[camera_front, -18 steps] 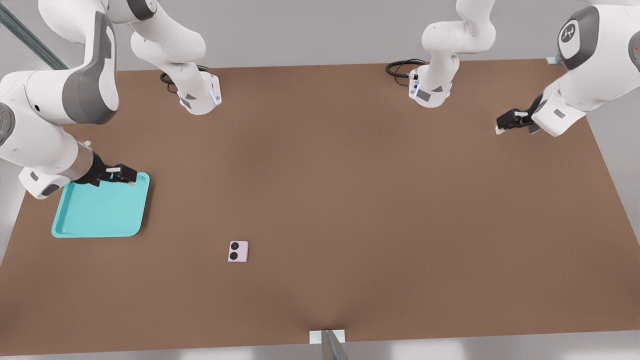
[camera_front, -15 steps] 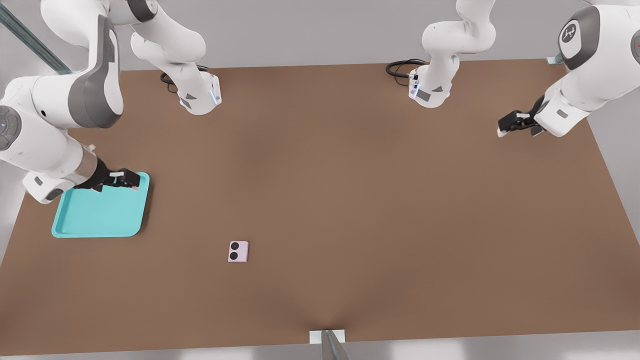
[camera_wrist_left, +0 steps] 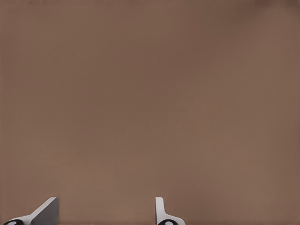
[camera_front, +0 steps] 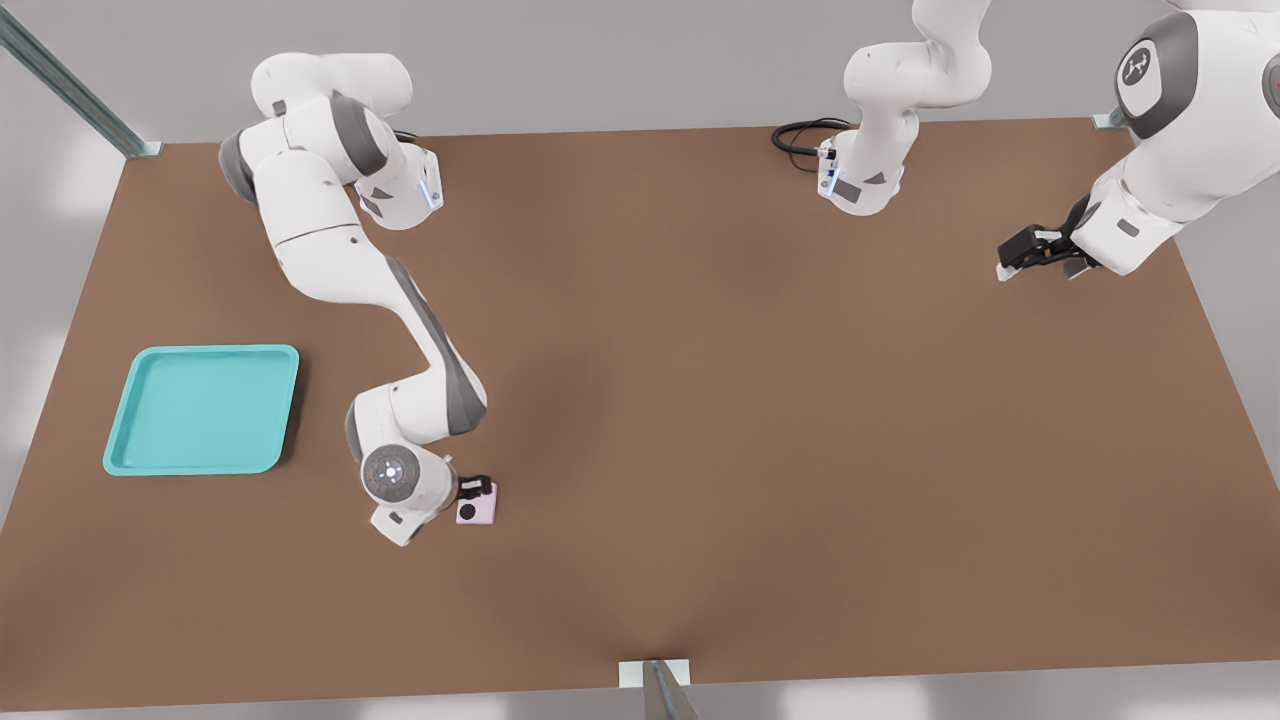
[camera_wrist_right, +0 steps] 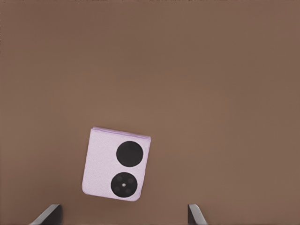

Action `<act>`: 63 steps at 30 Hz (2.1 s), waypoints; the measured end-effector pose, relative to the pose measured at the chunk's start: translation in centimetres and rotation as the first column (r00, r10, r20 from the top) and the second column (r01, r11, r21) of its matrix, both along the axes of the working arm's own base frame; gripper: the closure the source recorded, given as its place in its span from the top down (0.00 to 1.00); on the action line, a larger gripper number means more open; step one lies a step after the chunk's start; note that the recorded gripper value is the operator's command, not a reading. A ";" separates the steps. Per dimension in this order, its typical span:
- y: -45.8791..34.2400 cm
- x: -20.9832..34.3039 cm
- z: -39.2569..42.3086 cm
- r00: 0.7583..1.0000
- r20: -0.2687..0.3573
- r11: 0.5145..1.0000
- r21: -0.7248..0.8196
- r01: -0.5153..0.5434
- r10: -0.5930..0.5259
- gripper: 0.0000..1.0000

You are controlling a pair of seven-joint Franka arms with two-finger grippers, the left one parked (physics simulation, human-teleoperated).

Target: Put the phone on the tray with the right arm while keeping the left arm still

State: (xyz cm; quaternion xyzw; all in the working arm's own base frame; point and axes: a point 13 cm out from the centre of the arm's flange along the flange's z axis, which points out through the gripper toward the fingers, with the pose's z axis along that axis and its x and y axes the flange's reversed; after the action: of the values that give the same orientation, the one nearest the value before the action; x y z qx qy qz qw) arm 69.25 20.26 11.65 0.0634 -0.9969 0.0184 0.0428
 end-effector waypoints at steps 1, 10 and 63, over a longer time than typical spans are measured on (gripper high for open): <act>0.6 0.3 -0.6 1.000 0.016 1.000 0.005 0.012 -0.012 1.00; 0.9 1.7 -5.5 0.983 0.086 0.986 0.047 0.159 -0.163 1.00; -43.0 -5.5 11.6 0.929 0.118 0.937 0.051 0.347 -0.350 1.00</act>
State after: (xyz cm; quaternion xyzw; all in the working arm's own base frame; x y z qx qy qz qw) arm 63.71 -22.78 23.24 -0.1153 -0.9932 -0.0002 -0.0184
